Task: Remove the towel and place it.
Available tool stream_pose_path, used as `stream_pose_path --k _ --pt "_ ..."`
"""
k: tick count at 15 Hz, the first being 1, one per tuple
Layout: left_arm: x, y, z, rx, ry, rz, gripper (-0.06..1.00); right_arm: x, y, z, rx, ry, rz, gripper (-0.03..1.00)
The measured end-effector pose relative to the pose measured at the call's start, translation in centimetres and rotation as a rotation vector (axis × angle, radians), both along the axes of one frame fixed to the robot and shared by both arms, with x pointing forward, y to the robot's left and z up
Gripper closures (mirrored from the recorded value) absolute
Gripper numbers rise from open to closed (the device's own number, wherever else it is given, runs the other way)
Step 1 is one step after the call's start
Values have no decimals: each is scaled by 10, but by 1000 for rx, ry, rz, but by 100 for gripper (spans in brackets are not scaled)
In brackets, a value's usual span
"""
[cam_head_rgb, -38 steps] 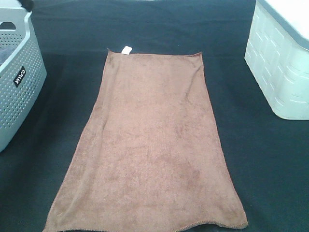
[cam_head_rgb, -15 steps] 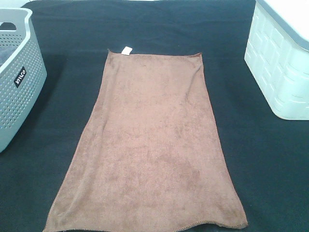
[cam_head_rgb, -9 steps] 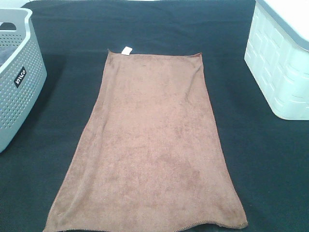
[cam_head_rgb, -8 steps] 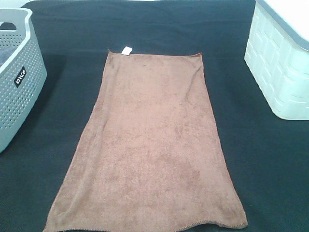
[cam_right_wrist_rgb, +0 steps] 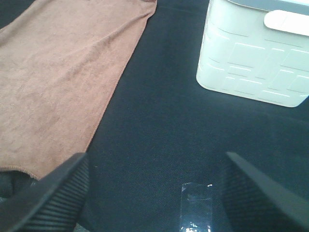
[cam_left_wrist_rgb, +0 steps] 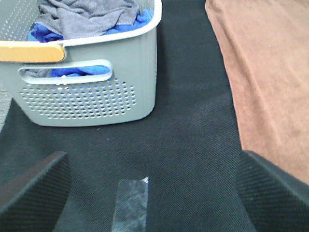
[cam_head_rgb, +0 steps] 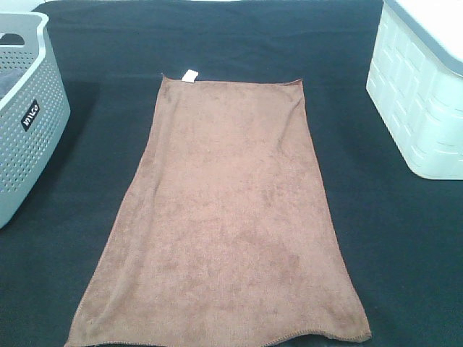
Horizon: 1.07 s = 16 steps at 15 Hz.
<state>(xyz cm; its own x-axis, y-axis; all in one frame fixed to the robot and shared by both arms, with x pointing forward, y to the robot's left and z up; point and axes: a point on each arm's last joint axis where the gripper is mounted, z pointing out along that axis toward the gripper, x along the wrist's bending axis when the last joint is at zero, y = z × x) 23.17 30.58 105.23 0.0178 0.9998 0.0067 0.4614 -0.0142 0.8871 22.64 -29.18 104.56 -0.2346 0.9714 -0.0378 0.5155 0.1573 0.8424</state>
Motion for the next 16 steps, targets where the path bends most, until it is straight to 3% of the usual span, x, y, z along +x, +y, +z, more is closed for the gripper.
stream_pose_path --k 10,13,16 --pt "2 -1 0 -15 -18 2 9 0 0 0 7 2 -7 24" --pt "2 -2 0 -14 -19 94 9 0 -1 0 2 1 -11 24" --pt "2 -2 0 -14 -19 87 9 1 -3 0 -29 -4 -20 24"
